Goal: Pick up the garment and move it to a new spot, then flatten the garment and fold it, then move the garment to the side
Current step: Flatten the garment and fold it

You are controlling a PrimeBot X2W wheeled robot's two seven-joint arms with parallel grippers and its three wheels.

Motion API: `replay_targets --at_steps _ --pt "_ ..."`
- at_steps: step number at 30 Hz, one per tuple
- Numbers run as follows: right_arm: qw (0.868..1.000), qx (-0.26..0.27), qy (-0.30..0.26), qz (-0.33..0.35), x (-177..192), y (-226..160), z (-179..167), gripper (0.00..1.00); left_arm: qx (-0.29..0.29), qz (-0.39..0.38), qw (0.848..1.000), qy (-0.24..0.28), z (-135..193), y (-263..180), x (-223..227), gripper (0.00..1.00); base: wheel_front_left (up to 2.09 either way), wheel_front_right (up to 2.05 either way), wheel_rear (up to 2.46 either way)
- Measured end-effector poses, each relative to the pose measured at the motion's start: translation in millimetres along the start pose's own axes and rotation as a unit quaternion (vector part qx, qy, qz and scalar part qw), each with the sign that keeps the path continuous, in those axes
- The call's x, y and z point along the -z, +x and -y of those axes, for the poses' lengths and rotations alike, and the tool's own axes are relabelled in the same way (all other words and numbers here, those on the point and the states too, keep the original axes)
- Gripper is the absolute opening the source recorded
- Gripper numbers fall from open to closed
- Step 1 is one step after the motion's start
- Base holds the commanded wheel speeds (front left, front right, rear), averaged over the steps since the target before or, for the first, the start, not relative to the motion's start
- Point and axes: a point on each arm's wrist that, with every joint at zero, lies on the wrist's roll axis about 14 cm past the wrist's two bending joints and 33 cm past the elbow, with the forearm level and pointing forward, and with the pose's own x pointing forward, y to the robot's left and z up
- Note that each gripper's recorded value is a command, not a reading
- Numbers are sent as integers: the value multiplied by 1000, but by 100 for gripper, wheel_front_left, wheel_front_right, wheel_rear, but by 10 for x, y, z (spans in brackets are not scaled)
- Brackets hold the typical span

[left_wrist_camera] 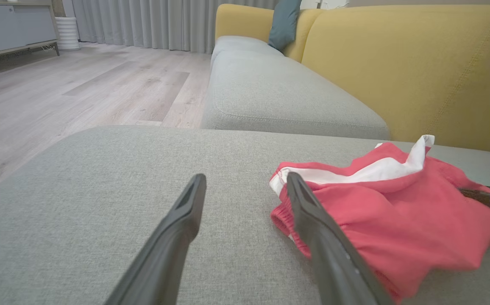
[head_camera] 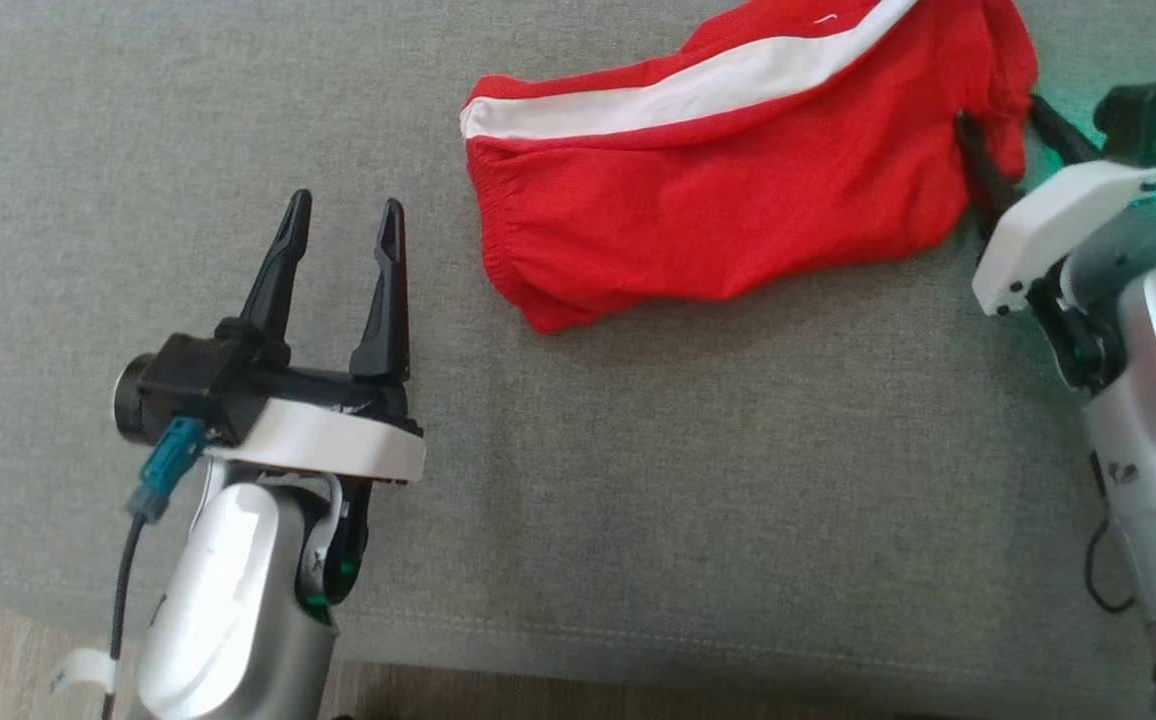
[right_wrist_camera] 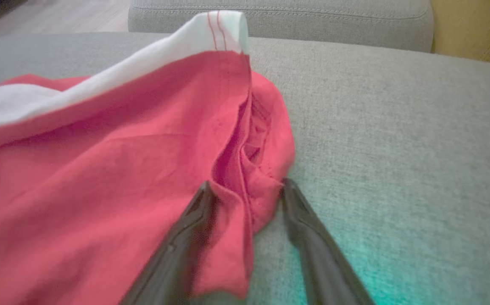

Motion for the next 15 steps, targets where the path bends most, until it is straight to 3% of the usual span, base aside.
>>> replay_targets --at_steps 9,15 --pt "997 -6 51 59 -57 -201 -101 0 4 7 1000 0 26 -3 -61 100 0 0 0" --pt "991 20 109 73 316 -689 -136 0 13 14 1000 1 93 -54 -131 100 0 0 0"
